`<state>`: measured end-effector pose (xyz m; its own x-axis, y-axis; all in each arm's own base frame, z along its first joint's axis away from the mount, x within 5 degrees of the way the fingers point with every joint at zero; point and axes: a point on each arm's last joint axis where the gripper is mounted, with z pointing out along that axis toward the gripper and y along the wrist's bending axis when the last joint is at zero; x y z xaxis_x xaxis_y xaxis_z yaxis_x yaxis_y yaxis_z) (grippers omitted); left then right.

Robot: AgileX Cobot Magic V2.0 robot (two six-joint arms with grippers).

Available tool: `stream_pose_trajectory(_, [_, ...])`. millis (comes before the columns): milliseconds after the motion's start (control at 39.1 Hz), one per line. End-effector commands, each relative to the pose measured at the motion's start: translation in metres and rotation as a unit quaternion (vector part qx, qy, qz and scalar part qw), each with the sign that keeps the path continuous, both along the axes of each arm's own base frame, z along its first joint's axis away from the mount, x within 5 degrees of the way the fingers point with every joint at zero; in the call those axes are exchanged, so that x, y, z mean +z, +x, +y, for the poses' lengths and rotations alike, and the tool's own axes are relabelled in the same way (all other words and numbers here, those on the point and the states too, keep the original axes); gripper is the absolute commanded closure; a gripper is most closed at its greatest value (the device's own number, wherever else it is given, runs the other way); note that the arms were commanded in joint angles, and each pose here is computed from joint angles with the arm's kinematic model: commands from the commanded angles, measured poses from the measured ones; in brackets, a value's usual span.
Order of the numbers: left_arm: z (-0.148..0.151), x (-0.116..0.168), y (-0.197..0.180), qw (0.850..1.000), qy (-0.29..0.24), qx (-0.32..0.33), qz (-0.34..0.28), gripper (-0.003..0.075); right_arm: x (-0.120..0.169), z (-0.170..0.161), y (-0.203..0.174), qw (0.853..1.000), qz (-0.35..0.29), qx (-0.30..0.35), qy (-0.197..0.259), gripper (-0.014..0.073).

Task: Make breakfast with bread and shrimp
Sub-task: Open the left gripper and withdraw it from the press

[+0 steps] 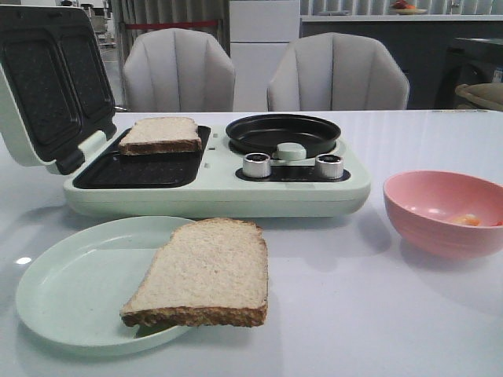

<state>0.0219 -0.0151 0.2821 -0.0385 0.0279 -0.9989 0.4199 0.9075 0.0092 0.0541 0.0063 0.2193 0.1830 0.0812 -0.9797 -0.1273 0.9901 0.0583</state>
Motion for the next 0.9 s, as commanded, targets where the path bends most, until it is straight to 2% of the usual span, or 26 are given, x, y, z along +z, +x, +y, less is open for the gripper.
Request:
stream_pose_trajectory(0, [0.003,0.017,-0.005,0.998,-0.039,-0.001,-0.057,0.0116,0.043,-0.001,-0.01,0.997,-0.08,-0.001,0.012,0.0434])
stream_pose_trajectory(51, [0.003,0.017,-0.005,0.998,-0.039,-0.001,-0.057,0.0116,0.056,-0.001,-0.009,0.998,-0.06,-0.001,0.01,0.0434])
stream_pose_trajectory(128, [0.003,0.017,-0.005,0.998,-0.04,-0.001,-0.058,0.0116,0.072,-0.001,-0.006,1.0,0.003,0.001,0.004,0.0434])
stream_pose_trajectory(179, [0.003,0.017,-0.005,0.998,-0.04,-0.001,-0.058,0.0116,0.078,0.0,-0.002,0.999,0.054,0.003,0.002,0.0434])
stream_pose_trajectory(256, [0.003,0.018,-0.005,0.997,-0.04,-0.001,-0.059,0.0116,0.081,0.001,0.005,0.995,0.097,0.004,-0.004,0.0434])
stream_pose_trajectory(435, [0.003,0.018,-0.005,0.997,-0.041,-0.001,-0.061,0.0116,0.076,0.003,0.017,0.992,0.124,0.004,-0.005,0.0434])
stream_pose_trajectory(538, [0.003,0.018,-0.005,0.997,-0.041,-0.001,-0.061,0.0116,0.079,0.004,0.02,0.993,0.114,0.009,0.017,0.0417])
stream_pose_trajectory(589, [0.003,0.018,-0.005,0.997,-0.041,-0.001,-0.061,0.0116,0.08,0.004,0.022,0.994,0.108,0.01,0.027,0.0368])
stream_pose_trajectory(691, [0.003,0.018,-0.005,0.997,-0.041,-0.001,-0.061,0.0116,0.084,0.005,0.024,0.993,0.108,0.017,0.034,0.0151])
stream_pose_trajectory(717, [0.003,0.018,-0.005,0.997,-0.041,-0.001,-0.061,0.0116,0.085,0.006,0.026,0.993,0.111,0.023,0.036,0.0074])
stream_pose_trajectory(768, [0.003,0.018,-0.005,0.997,-0.041,-0.001,-0.061,0.0116,0.087,0.009,0.029,0.991,0.121,0.037,0.042,-0.0014])
stream_pose_trajectory(871, [0.003,0.018,-0.005,0.997,-0.041,-0.001,-0.061,0.0116,0.092,0.017,0.039,0.986,0.147,0.069,0.045,0.0001])
